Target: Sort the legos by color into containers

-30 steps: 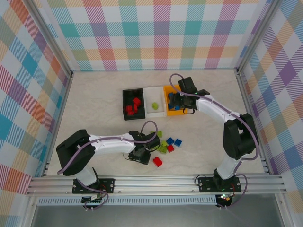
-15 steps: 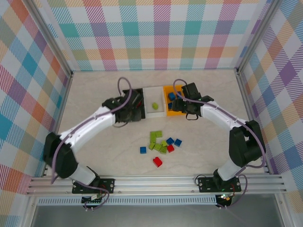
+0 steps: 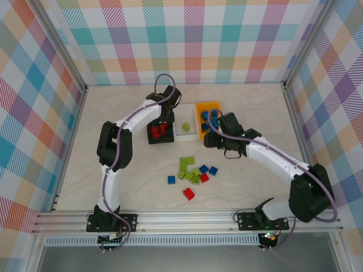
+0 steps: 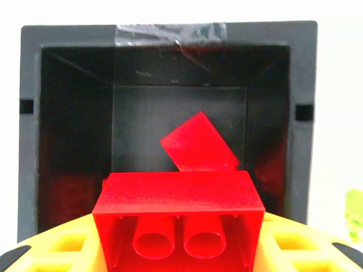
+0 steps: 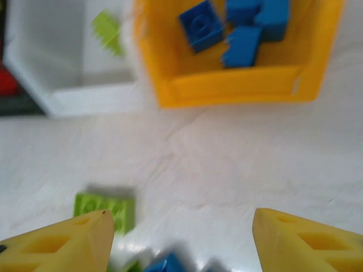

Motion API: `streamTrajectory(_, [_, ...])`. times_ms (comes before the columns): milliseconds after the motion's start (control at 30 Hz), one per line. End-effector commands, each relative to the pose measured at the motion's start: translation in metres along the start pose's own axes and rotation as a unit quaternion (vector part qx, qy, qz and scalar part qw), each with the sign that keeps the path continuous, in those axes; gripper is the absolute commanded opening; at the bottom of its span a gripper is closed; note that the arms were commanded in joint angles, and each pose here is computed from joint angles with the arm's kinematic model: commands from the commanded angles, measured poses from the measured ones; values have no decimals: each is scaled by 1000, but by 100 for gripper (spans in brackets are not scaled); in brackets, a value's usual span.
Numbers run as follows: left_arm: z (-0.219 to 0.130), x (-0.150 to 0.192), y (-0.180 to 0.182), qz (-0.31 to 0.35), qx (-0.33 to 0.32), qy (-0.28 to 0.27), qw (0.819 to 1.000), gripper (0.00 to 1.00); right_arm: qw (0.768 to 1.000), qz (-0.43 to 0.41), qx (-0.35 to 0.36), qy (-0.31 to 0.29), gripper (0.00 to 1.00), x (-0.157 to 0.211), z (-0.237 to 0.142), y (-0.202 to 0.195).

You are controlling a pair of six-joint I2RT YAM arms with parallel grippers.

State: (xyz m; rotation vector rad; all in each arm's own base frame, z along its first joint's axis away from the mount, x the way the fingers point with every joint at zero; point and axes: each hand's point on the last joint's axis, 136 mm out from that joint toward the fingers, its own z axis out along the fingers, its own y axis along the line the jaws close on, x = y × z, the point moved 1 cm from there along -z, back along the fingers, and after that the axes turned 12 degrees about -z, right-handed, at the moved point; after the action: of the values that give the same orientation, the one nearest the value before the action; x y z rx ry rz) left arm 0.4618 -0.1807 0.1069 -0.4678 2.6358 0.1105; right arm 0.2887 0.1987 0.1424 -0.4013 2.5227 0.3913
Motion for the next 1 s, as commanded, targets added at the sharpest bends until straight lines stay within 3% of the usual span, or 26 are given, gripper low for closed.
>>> streamTrajectory(0, [1, -12, 10, 8, -23, 1, 1000, 43, 996, -54, -57, 37, 68, 35, -9, 34])
streamTrajectory(133, [-6, -18, 2, 3, -1, 2, 1000, 77, 986, -105, -115, 67, 69, 64, -18, 74])
streamTrajectory(267, [-38, -26, -8, -16, 47, -11, 999, 93, 977, -138, -123, 110, 71, 97, -18, 92])
streamTrajectory(467, [-124, -31, -13, -54, 156, -50, 985, 100, 956, -206, -88, 189, 72, 159, 2, 101])
streamTrajectory(600, [-168, -16, 9, -84, 200, -72, 974, 100, 947, -245, -69, 195, 73, 172, 17, 113])
streamTrajectory(833, [-184, 42, 88, -133, 191, -82, 969, 100, 937, -275, -59, 209, 73, 179, 41, 130])
streamTrajectory(967, [-173, 80, 130, -154, 164, -71, 972, 100, 935, -278, -52, 214, 61, 180, 50, 131])
